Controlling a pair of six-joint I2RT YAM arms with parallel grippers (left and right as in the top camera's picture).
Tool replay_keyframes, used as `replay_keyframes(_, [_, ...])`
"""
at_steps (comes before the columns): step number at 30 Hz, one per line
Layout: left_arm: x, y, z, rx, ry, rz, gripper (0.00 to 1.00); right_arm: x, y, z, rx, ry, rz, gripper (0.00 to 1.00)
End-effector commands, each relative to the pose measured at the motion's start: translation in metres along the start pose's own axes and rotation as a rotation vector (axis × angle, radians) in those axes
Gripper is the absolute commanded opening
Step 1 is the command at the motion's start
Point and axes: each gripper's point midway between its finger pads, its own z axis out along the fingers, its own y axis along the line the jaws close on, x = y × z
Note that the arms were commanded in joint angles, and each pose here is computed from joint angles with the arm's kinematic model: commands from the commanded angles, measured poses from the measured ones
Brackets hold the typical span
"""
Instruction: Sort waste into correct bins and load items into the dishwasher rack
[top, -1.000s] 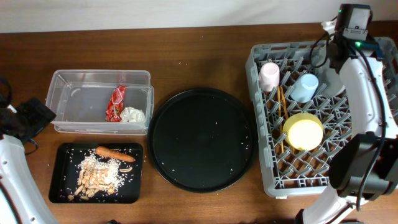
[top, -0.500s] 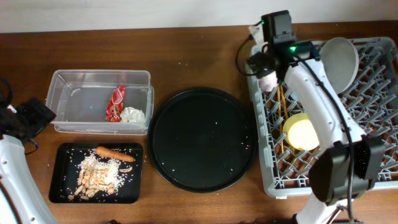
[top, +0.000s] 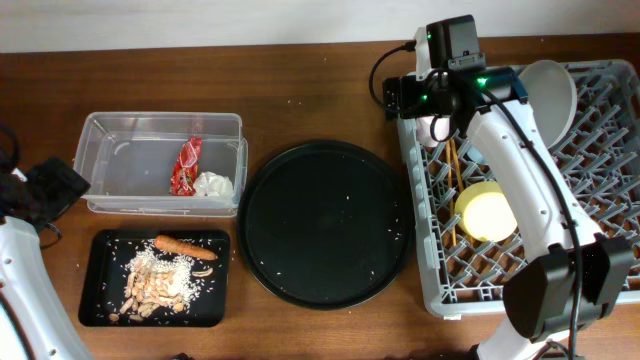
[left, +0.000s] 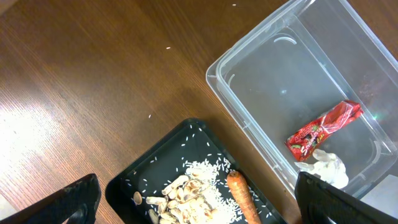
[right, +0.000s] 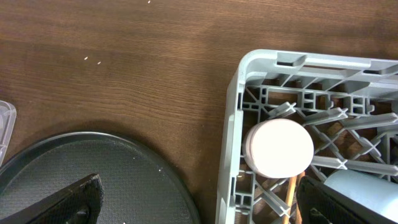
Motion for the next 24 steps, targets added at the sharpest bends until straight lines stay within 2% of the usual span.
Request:
replay_keyframes(1, [-0.005, 0.001, -0.009, 0.006, -0.028, 0.008, 0.99, -0.006, 0.011, -0.018, -0.029, -0.036, -0.003, 0.98])
replay_keyframes(4, [-0.005, 0.001, -0.009, 0.006, -0.028, 0.008, 0.99, -0.019, 0.038, -0.074, -0.076, -0.151, -0.048, 0.98])
replay_keyframes(6, [-0.005, 0.001, -0.009, 0.006, -0.028, 0.008, 0.99, -0.027, 0.061, -0.143, -0.126, -0.292, -0.088, 0.98])
replay_keyframes(8, [-0.005, 0.001, -0.009, 0.006, -0.028, 0.008, 0.99, -0.029, 0.062, -0.196, -0.139, -0.402, -0.093, 0.99])
replay_keyframes(9, [-0.005, 0.001, -0.009, 0.006, -0.028, 0.008, 0.99, -0.027, 0.058, -0.239, -0.151, -0.494, -0.090, 0.98])
replay_keyframes(11, [-0.005, 0.001, -0.008, 0.006, -0.028, 0.008, 0.99, -0.020, 0.054, -0.286, -0.161, -0.594, -0.087, 0.98])
replay_keyframes(12, [-0.005, 0.001, -0.009, 0.006, -0.028, 0.008, 0.99, -0.009, 0.048, -0.329, -0.165, -0.685, -0.081, 0.98])
replay_keyframes(14, [-0.005, 0.001, -0.009, 0.006, -0.028, 0.008, 0.99, 0.023, 0.039, -0.371, -0.172, -0.742, -0.079, 0.98])
replay_keyframes(19, [-0.005, 0.001, -0.009, 0.006, -0.028, 0.008, 0.99, 0.104, 0.010, -0.405, -0.123, -0.789, -0.029, 0.98])
replay_keyframes(22, [-0.005, 0.001, -0.009, 0.006, -0.028, 0.008, 0.99, 0.141, -0.003, -0.386, -0.080, -0.852, 0.000, 0.98])
replay_keyframes(24, [-0.005, 0.001, -0.009, 0.006, -0.028, 0.008, 0.99, 0.153, -0.005, -0.355, -0.082, -0.929, 0.001, 0.98])
